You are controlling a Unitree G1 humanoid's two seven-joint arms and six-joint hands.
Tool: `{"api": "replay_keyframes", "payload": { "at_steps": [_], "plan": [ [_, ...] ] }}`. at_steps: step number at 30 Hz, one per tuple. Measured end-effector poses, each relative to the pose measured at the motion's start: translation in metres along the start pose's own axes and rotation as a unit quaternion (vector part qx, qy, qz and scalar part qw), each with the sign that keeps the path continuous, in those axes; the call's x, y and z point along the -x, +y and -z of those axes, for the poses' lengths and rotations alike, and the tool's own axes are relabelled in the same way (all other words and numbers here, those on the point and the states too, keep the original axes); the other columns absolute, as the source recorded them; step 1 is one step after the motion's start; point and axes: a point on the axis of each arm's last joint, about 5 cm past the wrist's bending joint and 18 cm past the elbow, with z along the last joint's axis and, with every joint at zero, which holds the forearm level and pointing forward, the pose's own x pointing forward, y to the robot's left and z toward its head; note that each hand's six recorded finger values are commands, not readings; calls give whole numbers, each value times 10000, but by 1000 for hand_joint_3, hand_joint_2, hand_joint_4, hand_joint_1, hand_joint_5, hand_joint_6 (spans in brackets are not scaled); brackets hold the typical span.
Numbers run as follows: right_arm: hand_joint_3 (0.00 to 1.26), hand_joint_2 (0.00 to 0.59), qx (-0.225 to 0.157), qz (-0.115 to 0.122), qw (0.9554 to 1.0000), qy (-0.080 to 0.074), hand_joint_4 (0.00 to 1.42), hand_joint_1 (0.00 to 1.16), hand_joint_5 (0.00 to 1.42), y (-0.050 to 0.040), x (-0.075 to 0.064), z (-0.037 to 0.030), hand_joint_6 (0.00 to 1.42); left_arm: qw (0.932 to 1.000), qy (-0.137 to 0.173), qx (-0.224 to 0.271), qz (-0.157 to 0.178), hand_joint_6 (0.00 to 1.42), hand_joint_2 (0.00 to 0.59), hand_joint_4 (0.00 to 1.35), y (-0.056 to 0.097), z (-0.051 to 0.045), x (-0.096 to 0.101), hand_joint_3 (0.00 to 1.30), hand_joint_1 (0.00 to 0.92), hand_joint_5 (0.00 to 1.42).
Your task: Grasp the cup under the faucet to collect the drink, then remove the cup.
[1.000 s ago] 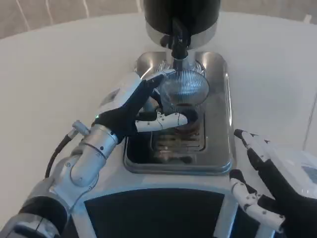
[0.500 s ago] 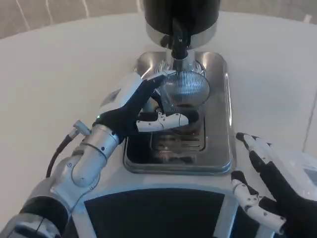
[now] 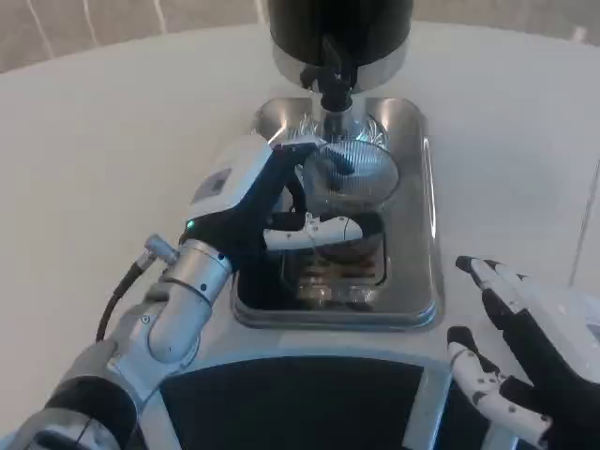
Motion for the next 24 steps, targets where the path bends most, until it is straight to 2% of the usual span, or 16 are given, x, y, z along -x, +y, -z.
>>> {"api": "replay_keyframes", "payload": {
  "at_steps": [3, 7, 15, 24],
  "plan": [
    [35, 586, 8, -4, 10000, 6, 0, 139, 0, -2, 4, -1, 0, 9997, 53, -2, -231, 1423, 119, 970, -21, 12, 22, 966, 485, 1250],
    [35, 586, 39, 8, 10000, 5, 0, 144, 0, -8, -2, -10, 0, 9993, 134, -12, -361, 1424, 118, 1077, -17, 24, 25, 994, 493, 1321],
    [35, 586, 47, 29, 10000, -50, 0, 152, 0, -17, -22, -23, 0, 9990, 192, -8, -405, 1424, 113, 1133, 2, 42, 33, 1011, 510, 1370],
    [35, 586, 48, -13, 10000, -76, 0, 158, 0, -6, -43, -28, 0, 9980, 215, -24, -590, 1424, 112, 1150, 125, 111, 79, 1011, 517, 1388]
  ]
}}
